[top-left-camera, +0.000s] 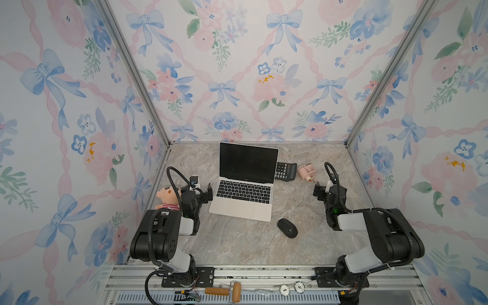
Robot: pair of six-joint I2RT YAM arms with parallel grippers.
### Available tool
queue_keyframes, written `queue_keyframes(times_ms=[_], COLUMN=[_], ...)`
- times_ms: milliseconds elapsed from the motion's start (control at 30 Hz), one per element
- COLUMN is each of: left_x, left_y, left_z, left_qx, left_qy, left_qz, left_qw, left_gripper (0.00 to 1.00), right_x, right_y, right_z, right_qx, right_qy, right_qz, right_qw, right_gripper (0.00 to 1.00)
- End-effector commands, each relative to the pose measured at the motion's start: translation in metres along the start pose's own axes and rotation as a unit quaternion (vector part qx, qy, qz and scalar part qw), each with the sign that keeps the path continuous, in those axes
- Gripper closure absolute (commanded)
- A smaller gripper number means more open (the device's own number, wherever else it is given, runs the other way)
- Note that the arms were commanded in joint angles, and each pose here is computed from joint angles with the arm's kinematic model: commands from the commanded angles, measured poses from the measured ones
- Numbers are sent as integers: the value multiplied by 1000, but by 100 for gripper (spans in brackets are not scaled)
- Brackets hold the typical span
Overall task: Insert the wireless mouse receiver into the laptop
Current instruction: Pick up the mouse from the center of the board.
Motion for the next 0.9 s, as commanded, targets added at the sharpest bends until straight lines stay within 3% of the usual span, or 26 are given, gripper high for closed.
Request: queue_keyframes(times_ms=[0, 433, 633, 767, 867], left_x=[2, 3, 20, 38, 53], left_y=[1, 2, -9, -16, -33], left_z=[1, 0, 13, 15, 11], left_qx=[1, -13, -21, -11, -22], left_qy=[-10, -10, -28, 3, 46], left_qz=[-5, -2, -32, -36, -82], left_qw=[1000, 1000, 999, 999, 995], left_gripper=[2, 2, 2, 2, 2], right_x=[6, 6, 10, 32, 52], right_y=[2, 2, 13, 29, 56], right_z=[-4, -4, 9, 21, 39], right_qx=[18, 21, 71, 87, 139], right_qy=[-3, -2, -22, 3, 39], right_qz=[-5, -5, 18, 54, 92], right_qw=[1000, 1000, 997, 995, 985], right_gripper=[4, 4, 4, 4, 4])
Point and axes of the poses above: each gripper's point midway between its finger pads, its own z axis back along the fingers, its own y axis along the line the jaws close on, x = y × z, the point moved 8 cm from there along z, back along the fingers, and after that the axes turned 6 degrees about -z, right-handed, at the moved point
